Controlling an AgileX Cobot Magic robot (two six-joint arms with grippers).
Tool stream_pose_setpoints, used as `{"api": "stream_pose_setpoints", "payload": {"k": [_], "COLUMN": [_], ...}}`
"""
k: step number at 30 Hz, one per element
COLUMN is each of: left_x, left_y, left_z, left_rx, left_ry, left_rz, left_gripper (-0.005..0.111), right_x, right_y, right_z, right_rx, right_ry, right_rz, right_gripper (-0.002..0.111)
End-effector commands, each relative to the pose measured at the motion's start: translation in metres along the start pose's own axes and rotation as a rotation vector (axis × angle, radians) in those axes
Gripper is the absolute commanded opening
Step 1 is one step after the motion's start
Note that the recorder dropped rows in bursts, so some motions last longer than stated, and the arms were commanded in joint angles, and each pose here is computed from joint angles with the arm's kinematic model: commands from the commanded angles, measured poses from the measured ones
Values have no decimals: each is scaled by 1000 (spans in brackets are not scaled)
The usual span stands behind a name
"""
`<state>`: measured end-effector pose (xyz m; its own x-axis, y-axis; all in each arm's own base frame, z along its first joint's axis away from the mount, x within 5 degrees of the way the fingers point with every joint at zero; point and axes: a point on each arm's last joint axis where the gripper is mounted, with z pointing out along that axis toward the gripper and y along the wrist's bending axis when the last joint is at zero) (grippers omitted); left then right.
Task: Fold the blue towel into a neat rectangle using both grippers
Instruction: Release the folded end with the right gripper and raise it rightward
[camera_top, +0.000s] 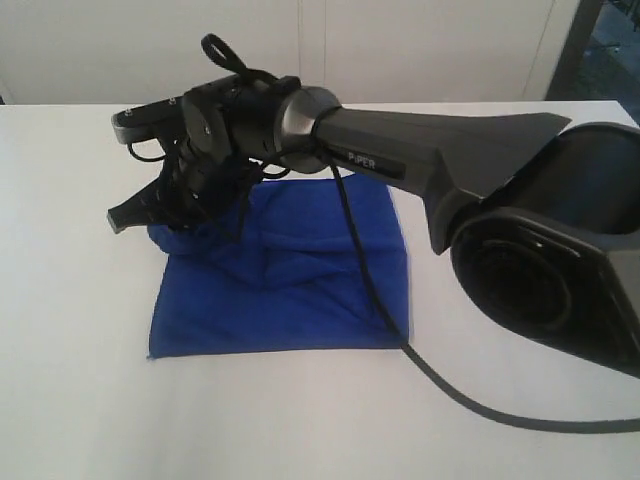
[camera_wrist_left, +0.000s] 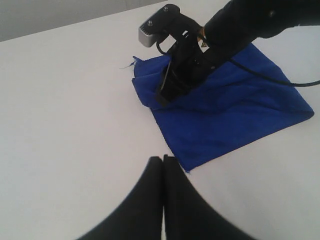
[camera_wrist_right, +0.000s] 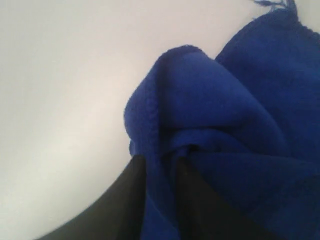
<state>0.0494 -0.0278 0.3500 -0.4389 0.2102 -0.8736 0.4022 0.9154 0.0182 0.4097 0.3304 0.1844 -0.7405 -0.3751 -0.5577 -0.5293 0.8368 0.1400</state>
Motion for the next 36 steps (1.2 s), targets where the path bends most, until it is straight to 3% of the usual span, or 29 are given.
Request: {"api": "stream_pose_setpoints", "payload": {"k": [1,8,11,16,23,30,36], "left_x": [2,2,2,2,2,2,2], "left_y": [-1,-1,-1,-1,-1,-1,-1], "left_z": [0,0,0,0,0,0,0], "left_rx": [9,9,9,9,9,9,9], "left_ry": [4,4,4,4,4,4,4], "left_rz": [1,1,1,1,1,1,1], "left_gripper": [0,0,0,0,0,0,0], "right_x": [-7,-11,-7,7,24,26,52], "right_y": [0,-12,-40,-94,-159,-197,-230], "right_z": [-25,-64,-71,-63,-43,-19,9], "right_rx": [12,77,177,253,300,329,386], "right_ry": [10,80,176,319,317,181,265], "right_rz": [-22,-110,-184,-127,-22,10,21], "right_gripper": [24,24,21,0,0,0,0]}}
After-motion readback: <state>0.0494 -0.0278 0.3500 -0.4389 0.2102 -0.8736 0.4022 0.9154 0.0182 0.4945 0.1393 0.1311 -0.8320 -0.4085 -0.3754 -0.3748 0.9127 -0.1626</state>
